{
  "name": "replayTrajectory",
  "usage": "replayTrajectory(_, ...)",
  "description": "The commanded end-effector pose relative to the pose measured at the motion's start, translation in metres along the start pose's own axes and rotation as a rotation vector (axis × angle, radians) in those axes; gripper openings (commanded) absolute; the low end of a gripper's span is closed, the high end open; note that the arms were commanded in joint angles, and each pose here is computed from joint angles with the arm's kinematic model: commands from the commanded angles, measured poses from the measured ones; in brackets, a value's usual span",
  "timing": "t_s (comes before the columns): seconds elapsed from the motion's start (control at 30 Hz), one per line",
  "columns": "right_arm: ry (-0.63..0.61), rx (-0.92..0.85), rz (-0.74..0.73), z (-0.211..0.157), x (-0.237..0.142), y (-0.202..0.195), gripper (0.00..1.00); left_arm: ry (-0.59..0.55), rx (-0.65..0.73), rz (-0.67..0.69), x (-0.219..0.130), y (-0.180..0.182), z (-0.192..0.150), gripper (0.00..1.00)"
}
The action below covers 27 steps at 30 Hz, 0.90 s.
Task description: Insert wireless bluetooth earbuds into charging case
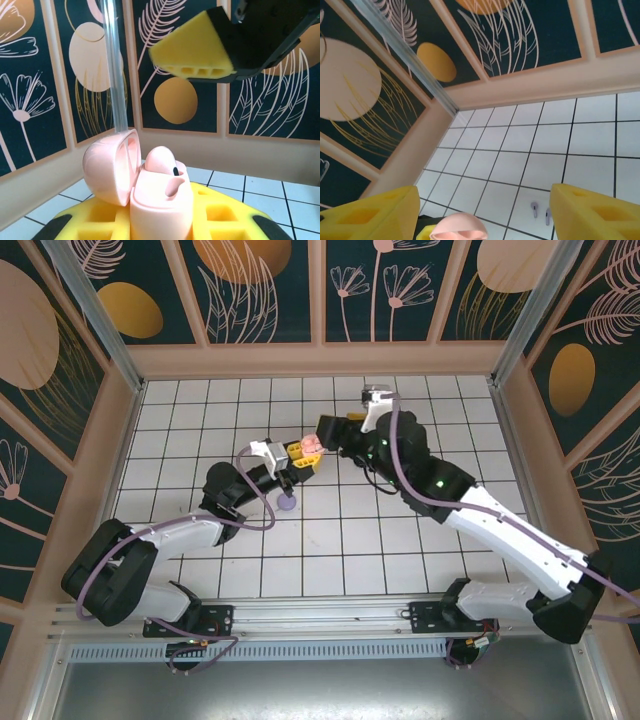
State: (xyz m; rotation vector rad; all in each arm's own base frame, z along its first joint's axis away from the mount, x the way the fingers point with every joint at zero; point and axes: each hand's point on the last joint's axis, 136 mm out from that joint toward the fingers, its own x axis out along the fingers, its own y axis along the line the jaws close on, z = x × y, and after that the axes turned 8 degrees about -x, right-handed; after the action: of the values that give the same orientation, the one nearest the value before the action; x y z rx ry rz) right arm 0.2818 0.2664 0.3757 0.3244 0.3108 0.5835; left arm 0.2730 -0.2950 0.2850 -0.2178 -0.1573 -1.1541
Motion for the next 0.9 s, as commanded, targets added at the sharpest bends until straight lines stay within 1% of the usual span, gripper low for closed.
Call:
replayTrajectory(0.0, 0.009, 0.075, -0.032, -0.011, -0.01, -0.023, 0.7, -0.069, 0.002, 0.048, -0.011, 0.001, 0.011, 0.0)
replayTrajectory(0.1, 0.074, 0.104, -0.095, -0.037, -0.006, -0.052, 0.72, -0.087, -0.002, 0.102, -0.023, 0.005, 0.008, 0.0)
replayTrajectory(0.2, 0.202, 0.136, -0.149, -0.073, 0.009, -0.081, 0.72, -0.104, -0.002, 0.156, -0.035, 0.009, 0.008, 0.0)
replayTrajectory(0.33, 0.378, 0.158, -0.228, -0.122, 0.04, -0.106, 0.7, -0.122, 0.012, 0.224, -0.048, 0.014, 0.011, 0.0)
replayTrajectory(0.47, 0.53, 0.16, -0.291, -0.162, 0.077, -0.119, 0.64, -0.138, 0.021, 0.283, -0.06, 0.019, 0.015, 0.0)
replayTrajectory(0.6, 0.637, 0.161, -0.349, -0.195, 0.109, -0.132, 0.59, -0.172, 0.022, 0.325, -0.07, 0.021, 0.02, 0.0)
replayTrajectory(0.63, 0.668, 0.172, -0.339, -0.203, 0.116, -0.13, 0.57, -0.179, 0.023, 0.339, -0.073, 0.022, 0.021, 0.0)
replayTrajectory(0.8, 0.748, 0.168, -0.364, -0.227, 0.148, -0.131, 0.51, -0.19, 0.028, 0.364, -0.076, 0.025, 0.025, 0.0)
replayTrajectory(0.87, 0.772, 0.158, -0.379, -0.234, 0.158, -0.131, 0.5, -0.194, 0.024, 0.361, -0.076, 0.025, 0.026, 0.0)
